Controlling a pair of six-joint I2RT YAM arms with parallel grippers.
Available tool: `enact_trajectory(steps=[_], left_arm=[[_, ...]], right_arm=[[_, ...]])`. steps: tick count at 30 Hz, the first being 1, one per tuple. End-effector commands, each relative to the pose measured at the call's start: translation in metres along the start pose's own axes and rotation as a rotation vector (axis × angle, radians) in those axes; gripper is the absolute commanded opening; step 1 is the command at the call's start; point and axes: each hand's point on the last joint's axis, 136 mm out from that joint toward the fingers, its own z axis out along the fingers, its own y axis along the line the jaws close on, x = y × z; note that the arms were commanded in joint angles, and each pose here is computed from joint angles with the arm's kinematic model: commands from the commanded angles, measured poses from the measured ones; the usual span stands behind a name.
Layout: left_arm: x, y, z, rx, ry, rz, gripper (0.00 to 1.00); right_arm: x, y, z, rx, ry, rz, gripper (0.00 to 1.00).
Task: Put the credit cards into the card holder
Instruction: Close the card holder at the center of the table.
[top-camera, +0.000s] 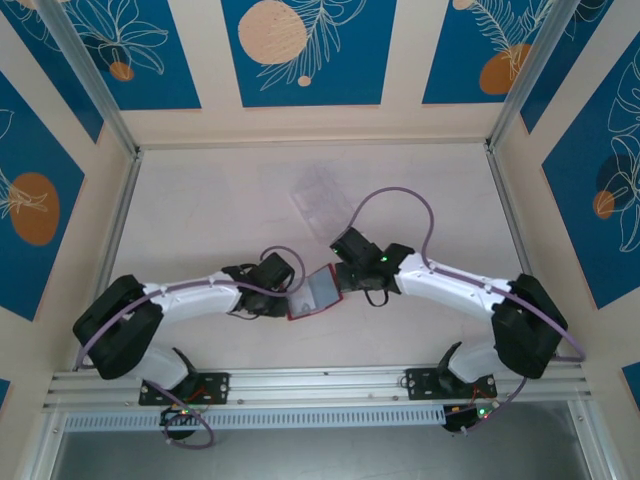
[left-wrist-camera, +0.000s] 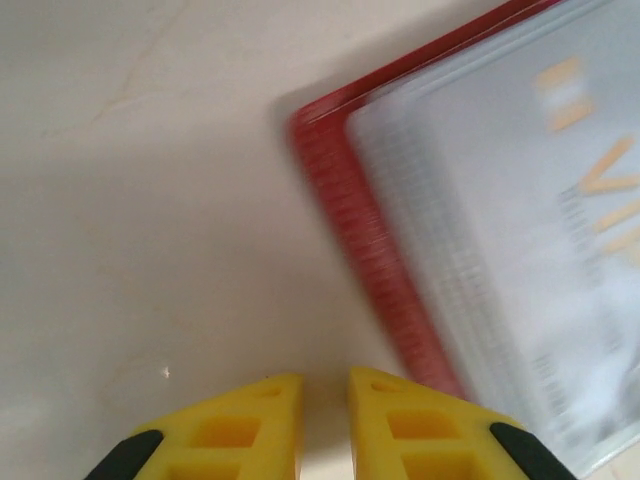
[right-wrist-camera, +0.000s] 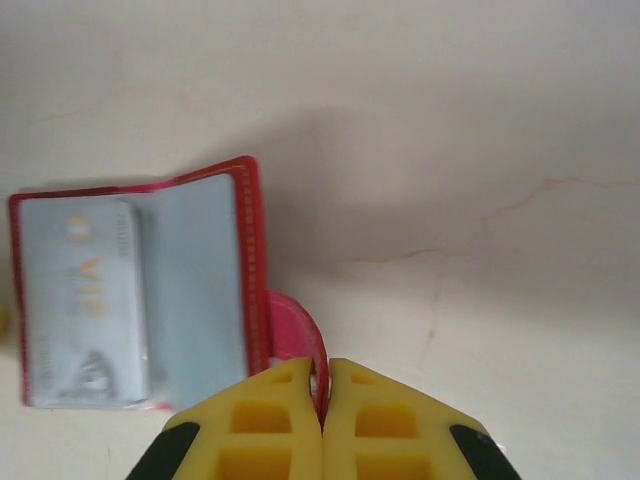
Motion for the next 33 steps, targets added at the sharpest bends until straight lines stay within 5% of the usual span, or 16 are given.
enact_trajectory(steps=[1, 10, 19, 30, 33], left_arm=[[-0.022, -0.058, 0.008, 0.177, -0.054, 0.037, 0.18], [-0.040, -0.104, 0.017, 0.298, -0.040, 0.025, 0.19], [-0.029, -0.093, 0.017, 0.305, -0.044, -0.013, 0.23], [0.009, 0.001, -0.027, 0.040, -0.110, -0.093, 0.30], [0.024, 0.025, -0.041, 0.004, -0.129, -0.127, 0.31]], right_arm=[[0.006, -0.005, -0.014, -0.050, 0.009, 0.017, 0.00], [0.000, 0.029, -0.032, -0.269, 0.002, 0.040, 0.00], [-0.012, 0.086, -0.019, -0.453, 0.047, 0.067, 0.02], [-0.015, 0.132, 0.015, -0.494, 0.091, 0.083, 0.05], [-0.009, 0.145, 0.037, -0.498, 0.115, 0.076, 0.20]])
